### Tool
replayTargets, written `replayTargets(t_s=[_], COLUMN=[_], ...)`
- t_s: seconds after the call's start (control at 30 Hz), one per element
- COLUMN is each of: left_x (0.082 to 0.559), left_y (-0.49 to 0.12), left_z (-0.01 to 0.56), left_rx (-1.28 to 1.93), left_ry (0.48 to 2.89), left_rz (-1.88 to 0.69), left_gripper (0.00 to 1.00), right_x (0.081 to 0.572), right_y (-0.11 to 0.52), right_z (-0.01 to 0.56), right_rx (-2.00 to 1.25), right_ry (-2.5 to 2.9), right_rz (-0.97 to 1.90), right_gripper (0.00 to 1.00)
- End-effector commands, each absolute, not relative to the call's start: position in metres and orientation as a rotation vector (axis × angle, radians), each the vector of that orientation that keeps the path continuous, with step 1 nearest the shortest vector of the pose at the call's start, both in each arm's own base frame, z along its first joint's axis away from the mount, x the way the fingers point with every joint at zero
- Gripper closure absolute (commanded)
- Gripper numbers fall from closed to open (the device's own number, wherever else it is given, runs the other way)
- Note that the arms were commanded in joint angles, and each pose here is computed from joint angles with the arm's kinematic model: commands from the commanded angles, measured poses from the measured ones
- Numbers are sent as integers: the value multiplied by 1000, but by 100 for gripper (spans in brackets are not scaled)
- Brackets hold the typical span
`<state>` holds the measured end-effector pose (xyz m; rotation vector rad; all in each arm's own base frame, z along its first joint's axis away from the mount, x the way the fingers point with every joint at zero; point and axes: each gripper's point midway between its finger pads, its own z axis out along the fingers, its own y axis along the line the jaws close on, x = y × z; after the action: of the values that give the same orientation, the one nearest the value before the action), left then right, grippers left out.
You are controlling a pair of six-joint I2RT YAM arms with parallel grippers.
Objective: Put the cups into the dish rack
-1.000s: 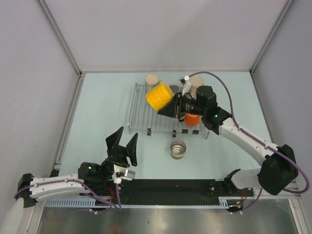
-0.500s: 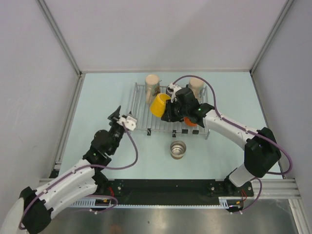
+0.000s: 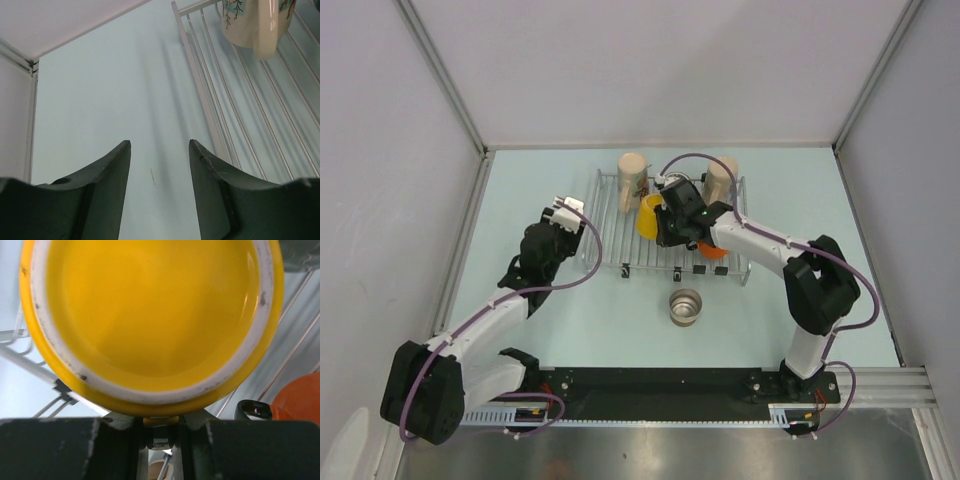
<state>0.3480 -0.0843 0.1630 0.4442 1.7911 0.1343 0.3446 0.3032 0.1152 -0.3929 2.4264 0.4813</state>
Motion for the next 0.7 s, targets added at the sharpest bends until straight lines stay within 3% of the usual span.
replayTargets(t_s=[0.0,0.57,0.6,0.67], left_x=[354,345,344,343], left_y=[-90,-86,-85,-85], left_z=[182,196,197,199], left_rx=[380,358,357,356], left_ry=[1737,1653,1647,1636], left_rz=[41,29,29,31], left_gripper=[45,47,46,46], right_x=[367,361,359,354], right_y=[312,299,295,296], right_z=[135,80,77,77], right_rx=[-377,-391,-393,-397], right_ry=[2342,2509,2523,2528], right_rz=[441,203,181,168], right_gripper=[100,100,86,73])
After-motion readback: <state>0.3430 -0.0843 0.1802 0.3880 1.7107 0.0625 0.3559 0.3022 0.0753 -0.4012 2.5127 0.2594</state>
